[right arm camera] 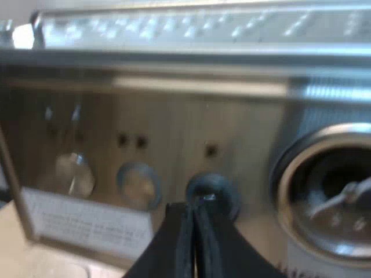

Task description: Place mug into machine

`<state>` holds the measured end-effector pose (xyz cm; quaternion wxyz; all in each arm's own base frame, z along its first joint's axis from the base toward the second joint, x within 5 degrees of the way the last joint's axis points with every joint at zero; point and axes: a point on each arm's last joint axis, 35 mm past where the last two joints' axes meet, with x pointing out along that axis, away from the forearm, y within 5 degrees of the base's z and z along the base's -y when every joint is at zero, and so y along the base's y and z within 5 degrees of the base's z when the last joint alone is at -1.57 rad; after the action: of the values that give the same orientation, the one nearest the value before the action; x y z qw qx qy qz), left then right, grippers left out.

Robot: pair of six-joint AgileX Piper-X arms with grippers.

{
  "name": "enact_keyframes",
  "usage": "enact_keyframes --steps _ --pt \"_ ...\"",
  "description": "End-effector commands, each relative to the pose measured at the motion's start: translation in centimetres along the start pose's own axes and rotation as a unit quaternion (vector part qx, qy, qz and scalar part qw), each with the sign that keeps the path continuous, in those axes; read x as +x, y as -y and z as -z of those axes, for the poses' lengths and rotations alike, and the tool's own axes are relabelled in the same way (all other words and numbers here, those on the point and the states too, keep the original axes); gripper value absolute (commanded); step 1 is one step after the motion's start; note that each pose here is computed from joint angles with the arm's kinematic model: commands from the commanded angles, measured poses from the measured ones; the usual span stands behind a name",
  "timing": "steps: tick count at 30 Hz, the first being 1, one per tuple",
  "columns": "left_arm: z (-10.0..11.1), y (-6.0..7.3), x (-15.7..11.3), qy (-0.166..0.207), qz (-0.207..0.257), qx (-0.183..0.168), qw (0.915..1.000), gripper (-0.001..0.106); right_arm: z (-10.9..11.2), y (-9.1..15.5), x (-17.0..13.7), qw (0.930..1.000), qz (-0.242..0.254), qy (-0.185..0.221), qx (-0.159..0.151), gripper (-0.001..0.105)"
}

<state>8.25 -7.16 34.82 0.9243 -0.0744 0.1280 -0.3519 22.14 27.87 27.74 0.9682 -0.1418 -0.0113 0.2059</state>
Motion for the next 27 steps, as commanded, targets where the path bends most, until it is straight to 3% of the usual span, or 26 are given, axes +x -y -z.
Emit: enact_keyframes --steps 1,27 --pt "-0.39 0.09 -0.14 0.014 -0.003 -0.001 0.9999 0.079 -0.81 0.41 0.11 0.9997 0.013 0.019 0.007 0.0" --pt "-0.39 0.09 -0.14 0.014 -0.003 -0.001 0.9999 0.079 -0.36 1.06 0.58 0.9996 0.027 0.009 0.008 0.0"
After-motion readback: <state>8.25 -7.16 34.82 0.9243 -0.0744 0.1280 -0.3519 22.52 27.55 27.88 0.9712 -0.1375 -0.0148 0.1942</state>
